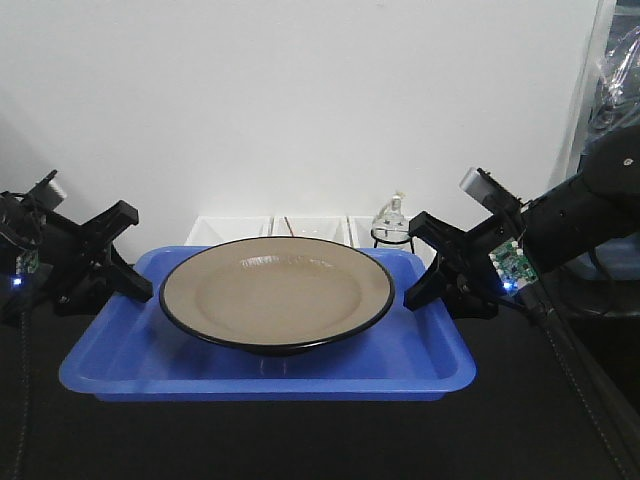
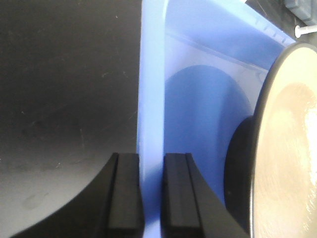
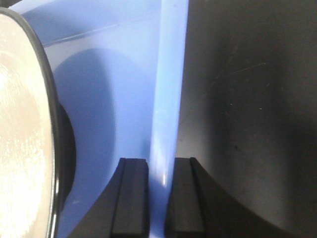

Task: Place disk in tray to left cabinet
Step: 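Hold the tray level with both grippers while the base turns away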

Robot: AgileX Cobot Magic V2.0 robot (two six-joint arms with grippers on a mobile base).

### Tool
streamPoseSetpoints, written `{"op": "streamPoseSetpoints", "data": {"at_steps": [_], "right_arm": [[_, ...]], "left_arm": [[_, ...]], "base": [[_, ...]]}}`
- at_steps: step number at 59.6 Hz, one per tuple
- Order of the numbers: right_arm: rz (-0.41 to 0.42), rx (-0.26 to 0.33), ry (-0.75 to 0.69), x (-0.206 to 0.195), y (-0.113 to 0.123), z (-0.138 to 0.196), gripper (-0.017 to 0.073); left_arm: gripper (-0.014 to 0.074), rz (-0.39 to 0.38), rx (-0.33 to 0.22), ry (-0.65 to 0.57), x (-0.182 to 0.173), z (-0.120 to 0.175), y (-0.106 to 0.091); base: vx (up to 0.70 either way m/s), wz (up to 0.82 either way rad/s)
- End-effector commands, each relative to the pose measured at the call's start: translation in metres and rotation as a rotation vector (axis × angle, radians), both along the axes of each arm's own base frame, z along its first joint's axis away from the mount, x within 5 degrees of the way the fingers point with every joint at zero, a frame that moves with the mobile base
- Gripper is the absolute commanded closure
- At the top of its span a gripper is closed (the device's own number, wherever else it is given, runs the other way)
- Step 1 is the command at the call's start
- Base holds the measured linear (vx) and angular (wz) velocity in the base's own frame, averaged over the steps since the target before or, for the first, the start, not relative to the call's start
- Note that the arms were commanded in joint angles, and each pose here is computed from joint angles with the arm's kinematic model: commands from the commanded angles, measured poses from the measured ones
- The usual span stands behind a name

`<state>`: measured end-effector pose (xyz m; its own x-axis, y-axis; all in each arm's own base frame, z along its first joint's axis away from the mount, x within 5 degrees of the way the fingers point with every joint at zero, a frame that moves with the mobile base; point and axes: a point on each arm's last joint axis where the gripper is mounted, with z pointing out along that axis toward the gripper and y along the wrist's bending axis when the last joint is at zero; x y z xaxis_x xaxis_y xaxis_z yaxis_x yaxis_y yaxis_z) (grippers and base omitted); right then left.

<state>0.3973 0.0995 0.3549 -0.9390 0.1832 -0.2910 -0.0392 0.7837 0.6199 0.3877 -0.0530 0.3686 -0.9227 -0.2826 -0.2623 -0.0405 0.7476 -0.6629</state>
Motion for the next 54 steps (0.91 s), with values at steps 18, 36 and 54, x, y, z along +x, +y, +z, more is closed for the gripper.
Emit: {"op": "streamPoseSetpoints", "data": {"at_steps": [18,36,54], "right_arm": [[-0.001,0.125,-0.135,-0.0149,0.0059,0.0454,0.0563],[-0.001,0.125,-0.135,-0.0149,0.0059,0.0454,0.0563],[0.0,0.125,-0.136,-0.0149,0.0059,0.0454,0.0563]], "left_arm": [[0.0594,-0.024,-0.131,-0.084,-0.0192,0.0408,-0.0126],[0.0594,-0.024,-0.131,-0.085,-0.0191,0.0408,-0.0125],[0.0594,-0.023,-0.131,-0.085,-0.019,0.0408,-0.0125]], "base": [[0.0,0.0],[-0.05,-0.01],[-0.15,0.03]]}}
